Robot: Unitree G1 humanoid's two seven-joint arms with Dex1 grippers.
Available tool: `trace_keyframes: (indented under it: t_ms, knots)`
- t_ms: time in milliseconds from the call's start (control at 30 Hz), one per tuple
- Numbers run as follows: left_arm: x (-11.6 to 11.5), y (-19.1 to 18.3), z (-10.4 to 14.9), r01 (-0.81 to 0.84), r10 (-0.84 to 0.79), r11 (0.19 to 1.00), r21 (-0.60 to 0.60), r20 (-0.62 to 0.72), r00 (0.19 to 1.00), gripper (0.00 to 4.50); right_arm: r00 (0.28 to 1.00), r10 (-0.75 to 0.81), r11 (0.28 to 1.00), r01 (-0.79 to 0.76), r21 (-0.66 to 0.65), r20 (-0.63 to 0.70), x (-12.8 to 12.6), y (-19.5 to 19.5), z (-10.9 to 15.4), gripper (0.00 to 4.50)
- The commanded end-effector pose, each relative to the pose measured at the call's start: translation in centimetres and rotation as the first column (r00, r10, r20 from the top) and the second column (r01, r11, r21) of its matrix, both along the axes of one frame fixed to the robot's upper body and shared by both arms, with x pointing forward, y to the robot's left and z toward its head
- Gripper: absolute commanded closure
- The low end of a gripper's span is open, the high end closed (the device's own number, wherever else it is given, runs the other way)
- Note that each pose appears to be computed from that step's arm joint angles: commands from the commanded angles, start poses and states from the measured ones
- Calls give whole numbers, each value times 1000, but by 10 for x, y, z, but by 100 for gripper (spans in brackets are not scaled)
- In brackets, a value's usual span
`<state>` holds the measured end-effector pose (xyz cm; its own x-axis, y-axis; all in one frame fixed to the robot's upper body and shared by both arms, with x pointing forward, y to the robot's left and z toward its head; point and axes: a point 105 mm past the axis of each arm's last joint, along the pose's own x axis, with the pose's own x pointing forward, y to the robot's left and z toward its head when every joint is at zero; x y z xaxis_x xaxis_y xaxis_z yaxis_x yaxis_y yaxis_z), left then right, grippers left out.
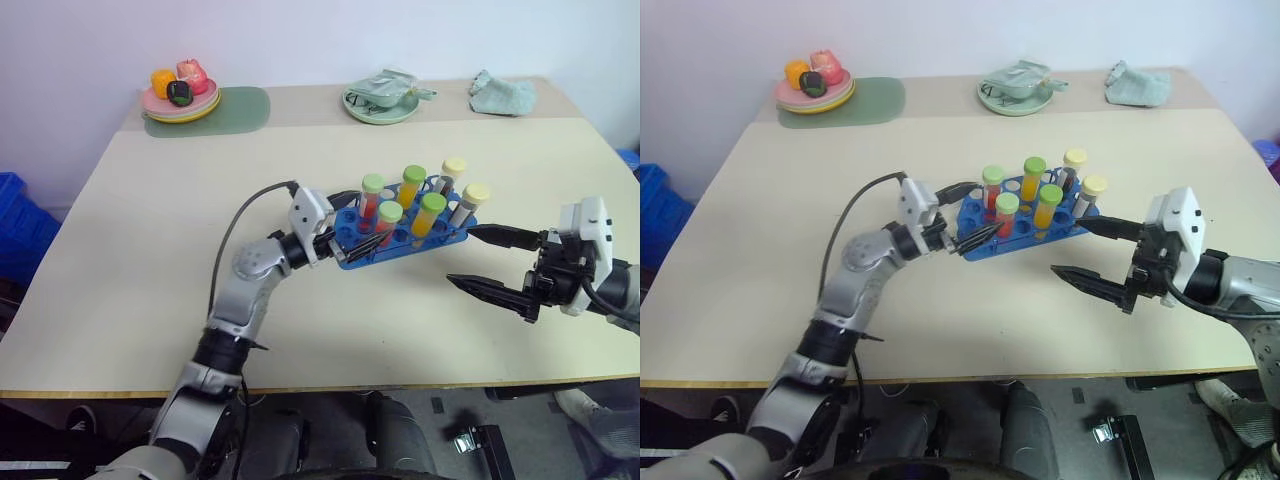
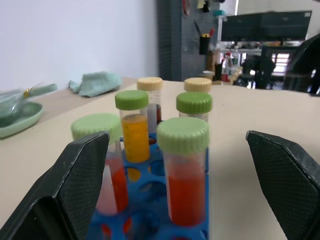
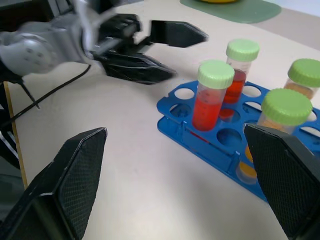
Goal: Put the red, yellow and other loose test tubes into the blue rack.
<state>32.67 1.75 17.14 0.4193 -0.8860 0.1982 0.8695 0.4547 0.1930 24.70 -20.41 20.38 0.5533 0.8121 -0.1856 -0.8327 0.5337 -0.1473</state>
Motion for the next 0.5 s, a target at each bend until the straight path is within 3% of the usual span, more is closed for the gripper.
trace_keyframes:
  t_ms: [33, 300, 500]
  knots:
    - [-16, 16, 16, 19, -20, 1000, 14, 36, 999, 2, 999, 9, 1000, -8, -10, 49, 4, -4, 7, 0]
    - [-40, 105, 28, 63, -64, 992, 106, 2, 998, 2, 998, 16, 1000, -15, -20, 68, 12, -13, 7, 0]
    - [-52, 185, 33, 31, -16, 986, 162, -95, 995, 2, 1000, -3, 1000, 3, -25, 16, 10, -44, -1, 0]
